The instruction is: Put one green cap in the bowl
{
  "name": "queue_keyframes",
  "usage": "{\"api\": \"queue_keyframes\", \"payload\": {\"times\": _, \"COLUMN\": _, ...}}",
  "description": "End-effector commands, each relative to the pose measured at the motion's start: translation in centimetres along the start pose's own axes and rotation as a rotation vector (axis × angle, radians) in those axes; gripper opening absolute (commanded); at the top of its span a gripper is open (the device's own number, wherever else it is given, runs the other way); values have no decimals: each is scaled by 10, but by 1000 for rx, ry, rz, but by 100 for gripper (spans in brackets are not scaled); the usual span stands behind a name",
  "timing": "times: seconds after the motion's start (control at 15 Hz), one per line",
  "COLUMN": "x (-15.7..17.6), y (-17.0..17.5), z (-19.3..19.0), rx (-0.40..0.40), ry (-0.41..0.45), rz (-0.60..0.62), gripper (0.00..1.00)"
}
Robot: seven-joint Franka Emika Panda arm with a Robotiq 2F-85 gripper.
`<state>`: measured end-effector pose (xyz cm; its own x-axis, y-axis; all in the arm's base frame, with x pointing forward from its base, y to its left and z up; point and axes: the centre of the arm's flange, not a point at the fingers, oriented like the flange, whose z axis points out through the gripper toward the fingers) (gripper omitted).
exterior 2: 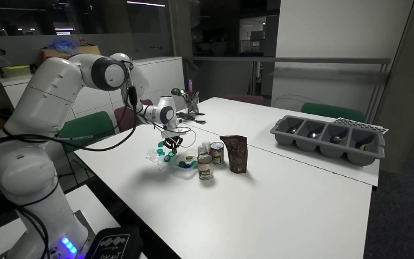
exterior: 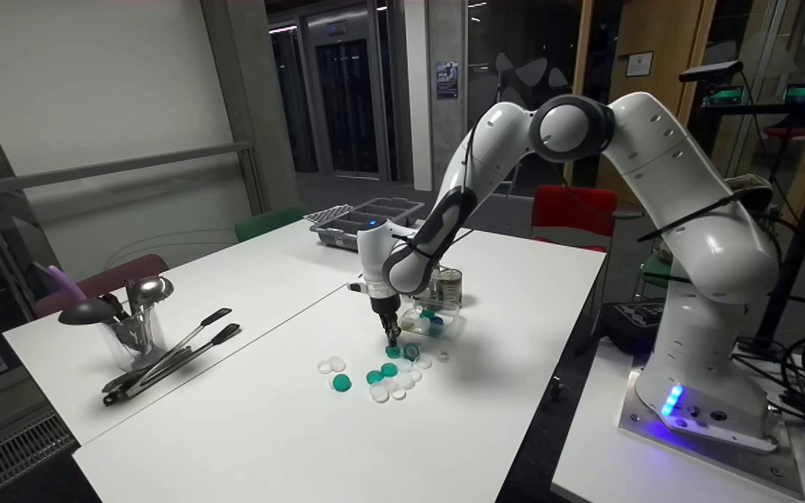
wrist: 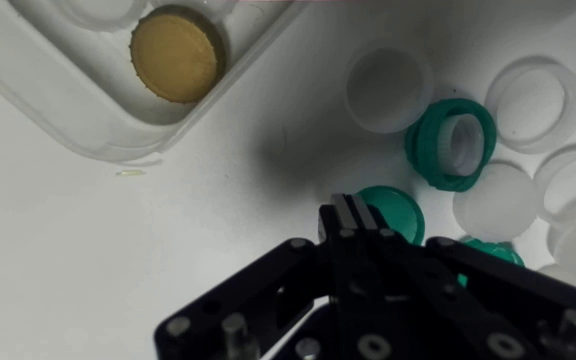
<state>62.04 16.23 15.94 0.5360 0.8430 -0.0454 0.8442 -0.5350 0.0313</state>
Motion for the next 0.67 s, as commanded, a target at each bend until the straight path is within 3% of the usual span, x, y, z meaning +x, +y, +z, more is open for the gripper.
{"api": "queue_keyframes", "payload": {"times": 0.0, "x": -10, "y": -9, "z": -18, "rx": -22, "ry": 18, "rz": -1, "gripper": 0}}
{"api": "queue_keyframes", "payload": {"times": 0.6, "x": -32, "y": -25, "z": -49, "rx": -51, "ry": 46, "rz": 61, "gripper": 0}}
